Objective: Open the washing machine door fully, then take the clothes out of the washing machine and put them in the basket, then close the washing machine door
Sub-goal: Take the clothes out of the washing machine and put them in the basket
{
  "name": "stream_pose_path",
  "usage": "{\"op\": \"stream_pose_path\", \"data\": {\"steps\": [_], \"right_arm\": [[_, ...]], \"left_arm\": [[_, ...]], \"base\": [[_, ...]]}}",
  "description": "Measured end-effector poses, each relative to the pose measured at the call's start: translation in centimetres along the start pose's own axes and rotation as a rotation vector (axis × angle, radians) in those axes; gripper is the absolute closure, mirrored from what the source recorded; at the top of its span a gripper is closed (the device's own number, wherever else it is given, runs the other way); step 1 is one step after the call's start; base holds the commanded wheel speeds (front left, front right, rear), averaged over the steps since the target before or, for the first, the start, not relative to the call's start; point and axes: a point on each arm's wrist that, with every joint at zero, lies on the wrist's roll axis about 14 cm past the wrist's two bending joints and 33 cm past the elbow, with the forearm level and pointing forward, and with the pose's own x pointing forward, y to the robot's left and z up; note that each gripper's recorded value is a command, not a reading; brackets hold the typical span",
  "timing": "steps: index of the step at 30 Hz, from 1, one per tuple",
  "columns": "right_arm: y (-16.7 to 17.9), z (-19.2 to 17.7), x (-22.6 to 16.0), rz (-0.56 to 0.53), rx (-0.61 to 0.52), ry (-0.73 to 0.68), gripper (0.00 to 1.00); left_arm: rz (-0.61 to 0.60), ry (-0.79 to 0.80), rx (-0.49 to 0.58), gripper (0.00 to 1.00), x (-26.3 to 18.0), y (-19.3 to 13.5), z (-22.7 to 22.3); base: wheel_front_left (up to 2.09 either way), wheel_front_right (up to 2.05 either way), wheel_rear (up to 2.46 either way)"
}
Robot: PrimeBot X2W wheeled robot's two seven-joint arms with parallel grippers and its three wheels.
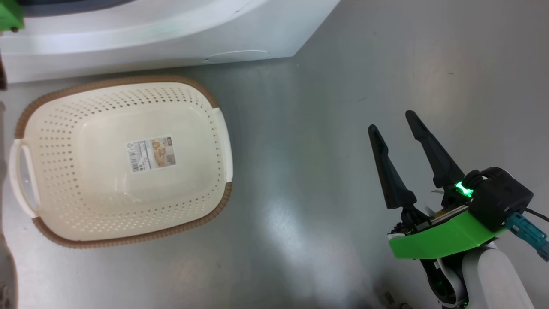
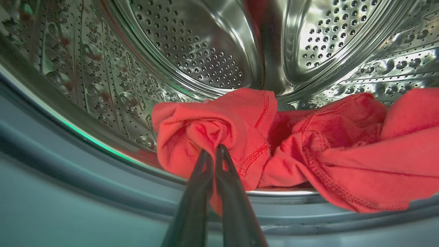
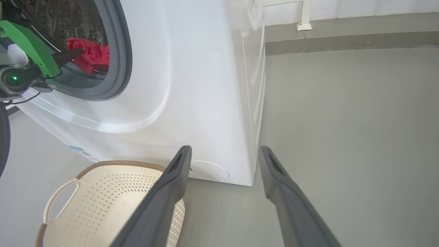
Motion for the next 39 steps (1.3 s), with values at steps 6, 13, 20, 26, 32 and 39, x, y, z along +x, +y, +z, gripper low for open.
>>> {"op": "stream_pose_path", "data": {"steps": [6,13,20,26,32,39], "right_arm": [[0.7,0.0,0.4,0.020,0.011,-0.006,0.00],[1.7,-0.2,0.9,0.050,0.027,-0.008,0.00],[2.7,0.4,1.1,0.075,0.034,-0.024,0.00],[3.2,0.9,1.2,0.091,0.037,-0.036,0.00],[3.6,1.4,1.0,0.099,0.035,-0.045,0.00],[3.7,2.3,0.8,0.103,0.031,-0.069,0.00]], "left_arm": [[-0.036,-0.031,0.003,1.00,-1.0,-0.7,0.6],[-0.057,-0.057,0.016,1.00,-2.8,-0.4,1.0],[-0.097,-0.079,0.038,1.00,-4.8,-0.7,1.5],[-0.141,-0.141,0.055,1.00,-6.3,-1.7,3.2],[-0.169,-0.151,0.067,1.00,-8.3,-2.2,2.9],[-0.211,-0.209,0.075,1.00,-11.1,-3.1,4.1]], "base": [[0.00,0.00,0.00],[0.00,0.00,0.00],[0.00,0.00,0.00],[0.00,0.00,0.00],[0.00,0.00,0.00],[0.00,0.00,0.00]]}}
